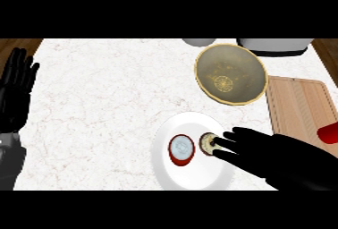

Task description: Pick the cupcake from the plate and place it in the bowl

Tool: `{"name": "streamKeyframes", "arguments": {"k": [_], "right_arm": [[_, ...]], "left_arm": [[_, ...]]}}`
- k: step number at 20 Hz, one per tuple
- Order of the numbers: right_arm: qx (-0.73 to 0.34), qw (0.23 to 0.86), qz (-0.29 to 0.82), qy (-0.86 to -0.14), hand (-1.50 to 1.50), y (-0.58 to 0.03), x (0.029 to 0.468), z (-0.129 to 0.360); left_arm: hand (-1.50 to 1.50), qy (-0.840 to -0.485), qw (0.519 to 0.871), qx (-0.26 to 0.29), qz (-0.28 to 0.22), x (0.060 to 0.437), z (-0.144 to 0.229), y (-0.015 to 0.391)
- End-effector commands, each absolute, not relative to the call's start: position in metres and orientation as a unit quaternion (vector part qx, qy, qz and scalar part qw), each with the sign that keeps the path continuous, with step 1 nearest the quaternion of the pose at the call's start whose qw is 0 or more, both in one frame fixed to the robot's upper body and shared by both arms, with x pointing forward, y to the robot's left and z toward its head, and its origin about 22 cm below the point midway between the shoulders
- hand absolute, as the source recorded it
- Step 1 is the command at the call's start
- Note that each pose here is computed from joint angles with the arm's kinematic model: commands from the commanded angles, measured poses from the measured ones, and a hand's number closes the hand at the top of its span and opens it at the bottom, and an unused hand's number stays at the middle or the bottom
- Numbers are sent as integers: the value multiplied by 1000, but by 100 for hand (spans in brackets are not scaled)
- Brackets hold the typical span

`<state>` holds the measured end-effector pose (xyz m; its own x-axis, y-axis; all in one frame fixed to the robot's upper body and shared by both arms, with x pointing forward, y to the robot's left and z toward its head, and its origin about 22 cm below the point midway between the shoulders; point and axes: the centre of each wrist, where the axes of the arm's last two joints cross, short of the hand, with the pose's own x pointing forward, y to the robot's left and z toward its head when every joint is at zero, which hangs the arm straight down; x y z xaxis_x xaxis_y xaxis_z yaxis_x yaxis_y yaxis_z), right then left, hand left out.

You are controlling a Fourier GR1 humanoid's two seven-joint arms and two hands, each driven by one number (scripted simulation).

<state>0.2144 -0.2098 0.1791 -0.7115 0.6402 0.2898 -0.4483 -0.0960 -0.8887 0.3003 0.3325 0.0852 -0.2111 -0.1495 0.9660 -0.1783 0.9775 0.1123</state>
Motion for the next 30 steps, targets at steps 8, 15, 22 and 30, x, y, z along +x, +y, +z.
{"name": "streamKeyframes", "arguments": {"k": [8,15,22,30], "right_arm": [[-75,390,743,-538,-150,-183,243,125],[-92,405,740,-529,-150,-184,265,89],[-74,389,741,-543,-150,-203,283,68],[-63,381,746,-543,-150,-183,290,38]], "left_arm": [[0,-779,617,107,15,305,87,326],[0,-775,624,99,12,291,82,340],[0,-779,619,102,14,305,75,314],[0,-775,624,102,9,304,82,333]]}}
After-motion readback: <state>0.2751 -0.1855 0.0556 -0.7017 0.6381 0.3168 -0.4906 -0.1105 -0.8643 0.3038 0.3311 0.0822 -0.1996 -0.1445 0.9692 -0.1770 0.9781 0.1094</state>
